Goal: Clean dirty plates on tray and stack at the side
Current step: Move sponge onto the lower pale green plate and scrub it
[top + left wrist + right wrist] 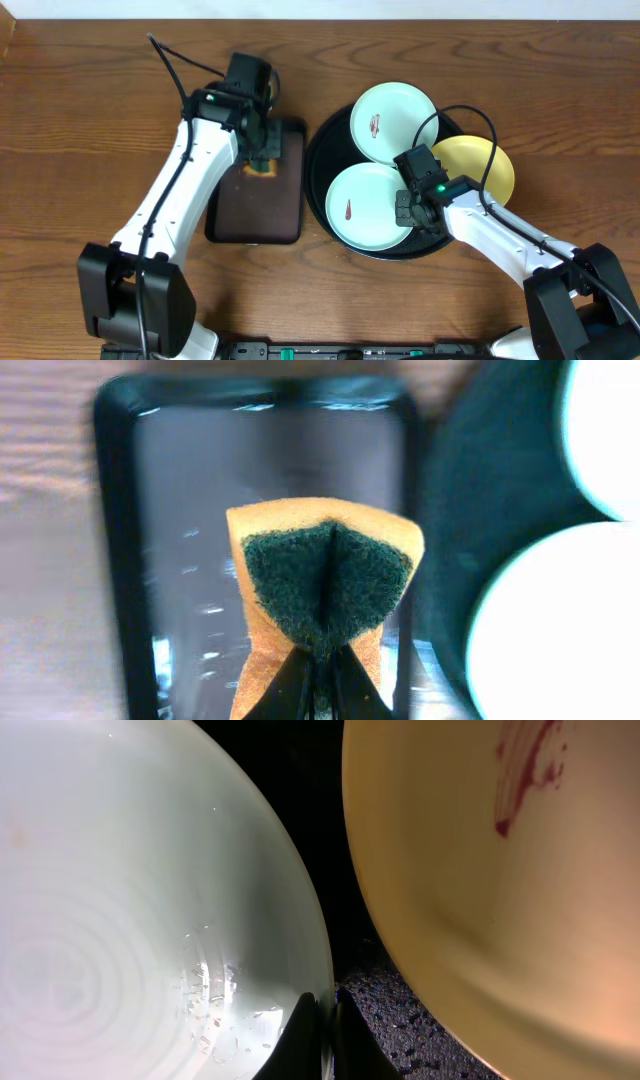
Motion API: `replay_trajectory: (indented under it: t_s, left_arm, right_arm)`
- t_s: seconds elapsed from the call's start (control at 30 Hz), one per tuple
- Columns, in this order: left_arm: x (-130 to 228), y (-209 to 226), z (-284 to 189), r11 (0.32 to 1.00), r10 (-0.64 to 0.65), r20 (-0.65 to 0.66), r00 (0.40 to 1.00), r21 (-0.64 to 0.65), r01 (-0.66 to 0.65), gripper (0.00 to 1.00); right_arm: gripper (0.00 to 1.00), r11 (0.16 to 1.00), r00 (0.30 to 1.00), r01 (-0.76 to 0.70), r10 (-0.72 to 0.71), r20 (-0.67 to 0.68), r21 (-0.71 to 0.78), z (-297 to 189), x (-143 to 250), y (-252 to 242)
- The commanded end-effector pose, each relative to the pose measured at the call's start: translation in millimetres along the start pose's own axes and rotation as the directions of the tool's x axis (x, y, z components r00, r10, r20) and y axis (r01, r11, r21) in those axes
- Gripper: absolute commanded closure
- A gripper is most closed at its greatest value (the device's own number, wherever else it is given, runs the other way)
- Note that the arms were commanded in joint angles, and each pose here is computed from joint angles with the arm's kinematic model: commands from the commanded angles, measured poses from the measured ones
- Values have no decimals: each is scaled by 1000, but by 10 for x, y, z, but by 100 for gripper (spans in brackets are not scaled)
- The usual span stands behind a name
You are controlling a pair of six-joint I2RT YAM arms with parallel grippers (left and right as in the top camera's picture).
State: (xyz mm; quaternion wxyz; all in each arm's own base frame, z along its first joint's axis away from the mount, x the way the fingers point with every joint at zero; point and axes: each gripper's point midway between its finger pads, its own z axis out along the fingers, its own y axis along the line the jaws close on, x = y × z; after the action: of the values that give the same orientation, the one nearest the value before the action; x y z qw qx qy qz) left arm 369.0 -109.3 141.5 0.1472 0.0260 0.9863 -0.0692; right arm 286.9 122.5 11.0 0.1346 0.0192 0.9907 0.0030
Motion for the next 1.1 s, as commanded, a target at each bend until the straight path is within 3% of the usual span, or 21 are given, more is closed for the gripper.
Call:
replay_trajectory:
  t_s: [0.0,0.23,0.4,0.67,1.07]
  left_arm:
    - [99,-448,-106,976,32,-38,999,218,-23,93]
    - [493,-760,316,975,83,-125,989,217,-55,93]
    - [605,-1086,524,961,132,-89,987,255,-105,93]
    - [589,-1228,633,981,172,9,985,92,-173,93]
    - [725,-1279,987,986,167,-30,985,14,-167,93]
  right_arm:
    - [99,1000,1000,11,-11,-3,6,11,31,6]
    - [99,1000,1000,11,-11,-2,5,11,31,7]
    - [99,1000,1000,11,-11,-3,5,11,32,7]
    - [99,1000,1000,12,-12,-4,5,11,34,7]
    - [99,1000,1000,12,-12,-7,7,11,42,2]
